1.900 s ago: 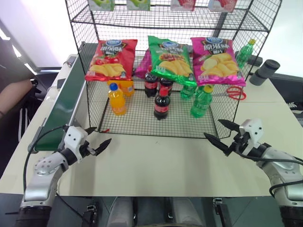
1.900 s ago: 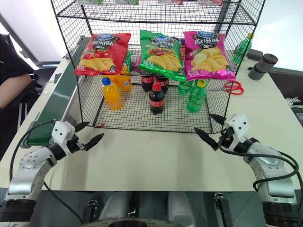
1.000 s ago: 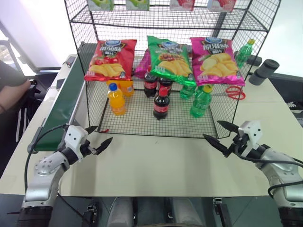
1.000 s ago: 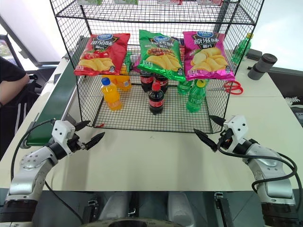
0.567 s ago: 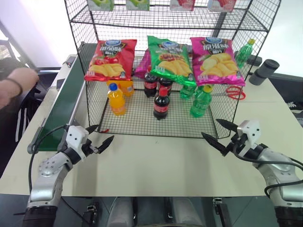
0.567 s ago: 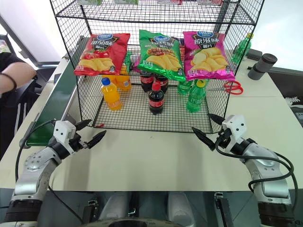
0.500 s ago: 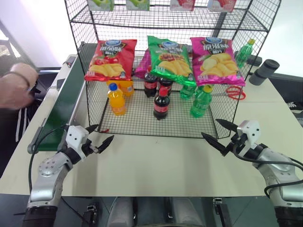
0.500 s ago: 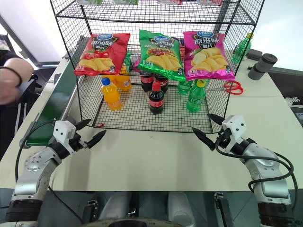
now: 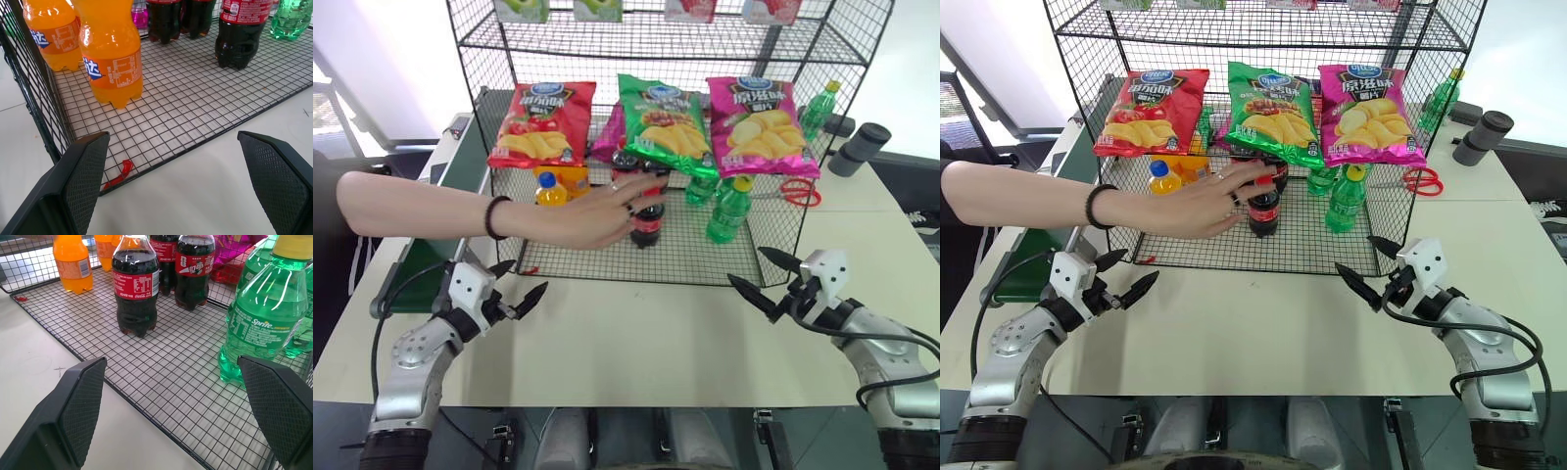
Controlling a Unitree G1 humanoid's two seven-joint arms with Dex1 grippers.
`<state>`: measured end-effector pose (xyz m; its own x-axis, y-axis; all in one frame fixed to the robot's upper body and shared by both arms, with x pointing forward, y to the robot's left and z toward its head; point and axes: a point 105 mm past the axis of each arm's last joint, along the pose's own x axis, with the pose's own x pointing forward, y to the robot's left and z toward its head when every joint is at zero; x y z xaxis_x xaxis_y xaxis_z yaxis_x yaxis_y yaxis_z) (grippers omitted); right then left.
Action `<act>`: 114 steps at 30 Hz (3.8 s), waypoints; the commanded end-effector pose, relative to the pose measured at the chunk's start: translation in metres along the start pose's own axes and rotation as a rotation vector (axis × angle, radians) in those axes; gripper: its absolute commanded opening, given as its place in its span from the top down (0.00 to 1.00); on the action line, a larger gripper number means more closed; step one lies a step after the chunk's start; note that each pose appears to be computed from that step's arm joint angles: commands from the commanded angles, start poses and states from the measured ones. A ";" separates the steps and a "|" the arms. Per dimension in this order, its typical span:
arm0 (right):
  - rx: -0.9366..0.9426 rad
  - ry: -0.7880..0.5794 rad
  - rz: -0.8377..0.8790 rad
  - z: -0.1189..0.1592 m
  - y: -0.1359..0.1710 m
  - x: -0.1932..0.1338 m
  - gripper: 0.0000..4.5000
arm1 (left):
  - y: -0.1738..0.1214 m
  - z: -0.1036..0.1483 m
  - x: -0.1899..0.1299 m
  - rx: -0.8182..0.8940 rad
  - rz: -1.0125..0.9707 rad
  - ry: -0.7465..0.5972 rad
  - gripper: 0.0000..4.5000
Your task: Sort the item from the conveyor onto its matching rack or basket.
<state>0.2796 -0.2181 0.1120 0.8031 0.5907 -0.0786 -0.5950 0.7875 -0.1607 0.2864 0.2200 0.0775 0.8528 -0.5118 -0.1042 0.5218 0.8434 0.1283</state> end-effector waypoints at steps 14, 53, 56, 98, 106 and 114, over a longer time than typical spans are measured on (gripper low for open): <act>-0.032 -0.043 -0.002 0.010 -0.001 0.003 0.01 | -0.003 0.011 0.004 0.034 -0.025 -0.026 0.00; -0.027 -0.057 0.009 0.010 0.001 0.012 0.01 | 0.000 0.032 0.007 -0.014 -0.036 -0.040 0.00; -0.024 -0.059 0.013 0.010 0.002 0.013 0.01 | 0.005 0.037 0.004 0.003 -0.015 -0.069 0.00; 0.101 -0.275 0.531 0.067 0.148 0.065 0.01 | 0.117 0.036 -0.038 -0.077 0.737 -0.214 0.00; 0.120 -0.277 0.559 0.066 0.152 0.066 0.01 | 0.119 0.036 -0.039 -0.106 0.756 -0.232 0.00; 0.128 -0.286 0.560 0.067 0.153 0.066 0.01 | 0.131 0.032 -0.047 -0.111 0.830 -0.227 0.00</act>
<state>0.2431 -0.0493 0.1393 0.3586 0.9270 0.1099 -0.9304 0.3645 -0.0393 0.3168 0.3411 0.1140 0.9616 0.2475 0.1187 -0.2442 0.9688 -0.0420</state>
